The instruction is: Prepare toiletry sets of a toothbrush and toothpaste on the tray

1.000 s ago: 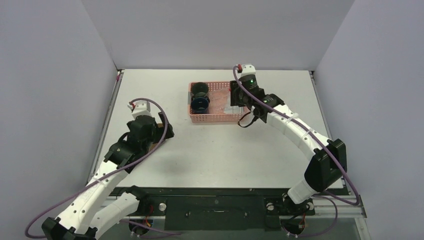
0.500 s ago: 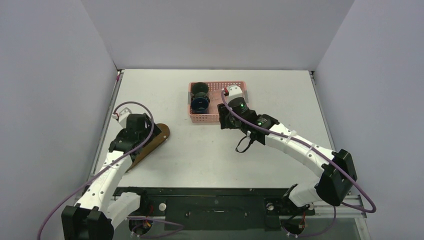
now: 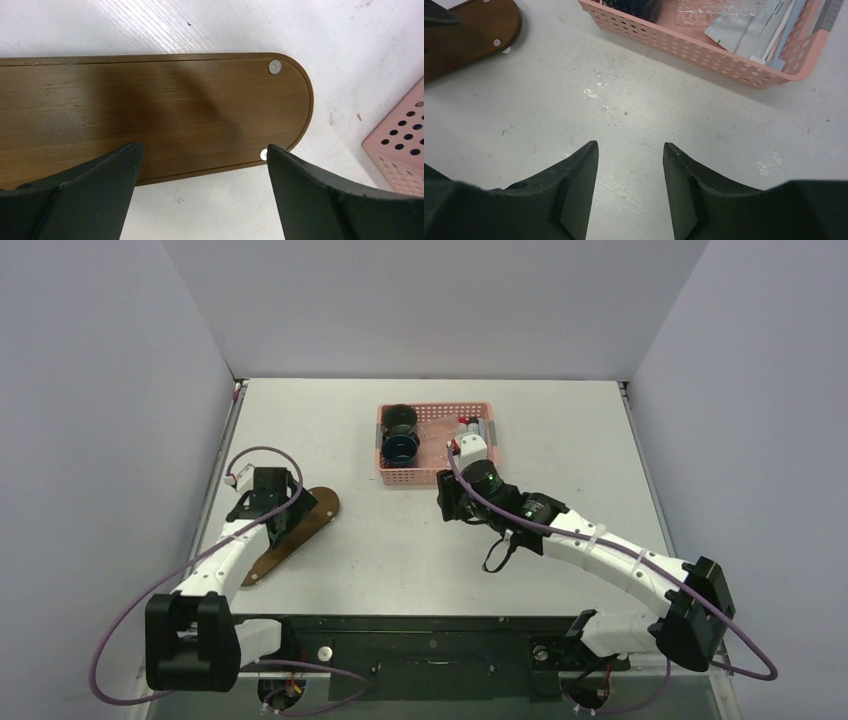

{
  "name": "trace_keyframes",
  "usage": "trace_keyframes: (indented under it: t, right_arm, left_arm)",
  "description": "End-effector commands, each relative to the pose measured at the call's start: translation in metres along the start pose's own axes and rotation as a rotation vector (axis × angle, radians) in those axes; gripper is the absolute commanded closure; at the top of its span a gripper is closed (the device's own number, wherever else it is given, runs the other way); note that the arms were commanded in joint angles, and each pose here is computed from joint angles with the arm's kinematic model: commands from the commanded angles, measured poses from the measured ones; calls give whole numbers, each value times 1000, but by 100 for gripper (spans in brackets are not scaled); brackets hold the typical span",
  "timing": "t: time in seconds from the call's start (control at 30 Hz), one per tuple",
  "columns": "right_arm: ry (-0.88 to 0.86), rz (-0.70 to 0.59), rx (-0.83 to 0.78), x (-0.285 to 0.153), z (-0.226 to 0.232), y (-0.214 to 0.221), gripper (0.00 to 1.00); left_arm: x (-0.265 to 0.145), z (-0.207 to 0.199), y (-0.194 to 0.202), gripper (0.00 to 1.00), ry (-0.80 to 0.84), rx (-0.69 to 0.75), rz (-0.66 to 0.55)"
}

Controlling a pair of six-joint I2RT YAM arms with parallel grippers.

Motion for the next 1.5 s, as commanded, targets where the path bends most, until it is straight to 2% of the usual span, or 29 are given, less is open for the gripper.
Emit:
trace_keyframes:
  t: [0.0, 0.23, 0.87, 1.47]
  right_arm:
    - [-50, -57, 25, -10, 6, -3, 53]
    - [-53, -48, 16, -12, 5, 5, 53]
    - [-130, -6, 23, -15, 11, 26, 53]
    - [-130, 8, 16, -18, 11, 38, 53]
  left_arm:
    - [10, -12, -13, 7, 46, -8, -25]
    - [24, -19, -10, 11, 83, 54, 26]
    - [45, -62, 9, 15, 386, 136, 160]
    - [46, -87, 36, 18, 496, 257, 231]
Point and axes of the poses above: each gripper's point midway between its finger pads, its own x axis out along the fingers, its own z axis along the line the jaws close on, y = z × x, the point moved 10 cm from there along -x, back along the fingers, and after that the axes turned 9 degrees about x, right-handed, at the moved point
